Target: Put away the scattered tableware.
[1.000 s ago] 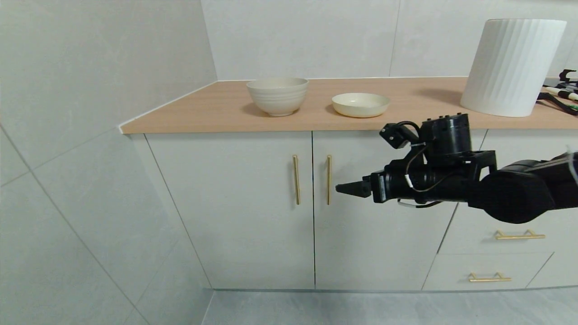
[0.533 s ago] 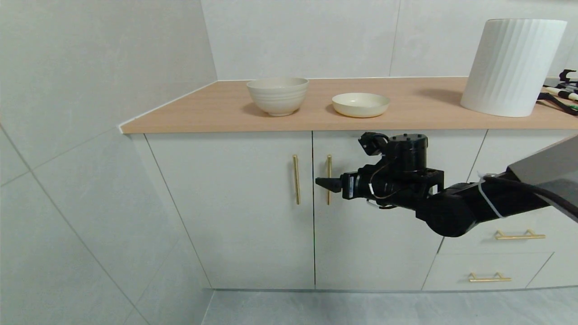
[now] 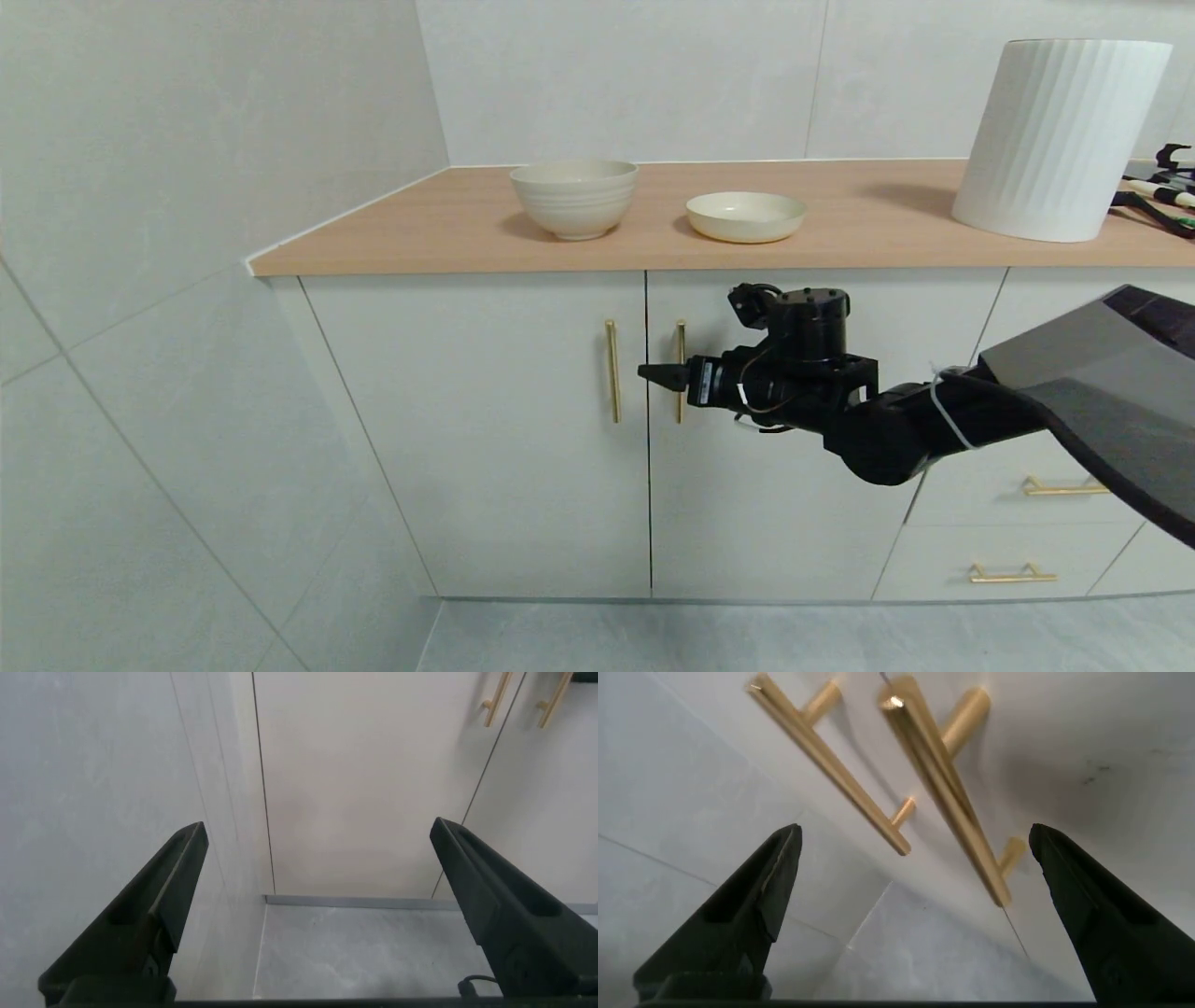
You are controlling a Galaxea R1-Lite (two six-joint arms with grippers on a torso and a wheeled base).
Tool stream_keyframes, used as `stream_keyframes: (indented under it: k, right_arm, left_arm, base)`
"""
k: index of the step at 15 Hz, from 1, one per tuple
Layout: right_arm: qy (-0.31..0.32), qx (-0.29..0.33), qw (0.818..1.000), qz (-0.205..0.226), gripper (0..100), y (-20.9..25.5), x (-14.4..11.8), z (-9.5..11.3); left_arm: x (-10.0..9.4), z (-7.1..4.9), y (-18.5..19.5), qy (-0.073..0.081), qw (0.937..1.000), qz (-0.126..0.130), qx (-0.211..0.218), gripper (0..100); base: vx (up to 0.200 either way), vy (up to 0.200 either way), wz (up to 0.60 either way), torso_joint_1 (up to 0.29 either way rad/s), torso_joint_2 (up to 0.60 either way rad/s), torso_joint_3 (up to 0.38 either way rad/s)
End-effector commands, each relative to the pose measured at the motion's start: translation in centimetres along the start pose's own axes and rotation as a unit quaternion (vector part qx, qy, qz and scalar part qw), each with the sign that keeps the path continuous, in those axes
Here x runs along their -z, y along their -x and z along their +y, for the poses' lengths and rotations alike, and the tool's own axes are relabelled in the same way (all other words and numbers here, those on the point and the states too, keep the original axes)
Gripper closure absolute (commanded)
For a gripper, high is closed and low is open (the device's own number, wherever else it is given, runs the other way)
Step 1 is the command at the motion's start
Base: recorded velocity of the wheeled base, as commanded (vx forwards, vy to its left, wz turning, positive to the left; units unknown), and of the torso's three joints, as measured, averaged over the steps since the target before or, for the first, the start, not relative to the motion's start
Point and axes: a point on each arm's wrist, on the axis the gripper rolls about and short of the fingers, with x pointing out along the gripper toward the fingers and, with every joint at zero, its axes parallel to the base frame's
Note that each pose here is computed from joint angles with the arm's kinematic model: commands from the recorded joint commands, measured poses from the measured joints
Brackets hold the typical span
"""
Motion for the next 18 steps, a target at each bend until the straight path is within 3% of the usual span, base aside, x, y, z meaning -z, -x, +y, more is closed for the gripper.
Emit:
stream_keyframes:
  k: [1, 4, 10, 18]
  right_arm:
    - [-0.004, -0.002, 1.000, 0.002, 0, -0.6, 0.5, -0.2]
    - [-0.018, -0.023, 0.999, -0.015, 0, -1.5, 1.4, 0.6]
    - [-0.019, -0.035, 0.999, 0.000, 0, -1.3, 2.2, 1.9]
    - [-0.019, -0.084, 0.995, 0.041, 0, 3.8, 1.9, 3.4]
  left_arm:
    - [0.0, 0.0, 0.0, 0.000, 1.0000, 0.000, 0.000, 0]
    - [0.0, 0.0, 0.0, 0.000, 1.0000, 0.000, 0.000, 0]
    - [0.0, 0.0, 0.0, 0.000, 1.0000, 0.000, 0.000, 0]
    - [0.0, 0.0, 0.0, 0.000, 1.0000, 0.000, 0.000, 0]
  base:
    - [0.000, 0.000, 0.00, 0.000, 0.00, 0.000]
    - [0.000, 0.000, 0.00, 0.000, 0.00, 0.000]
    - [0.000, 0.000, 0.00, 0.000, 0.00, 0.000]
    - [0.000, 0.000, 0.00, 0.000, 0.00, 0.000]
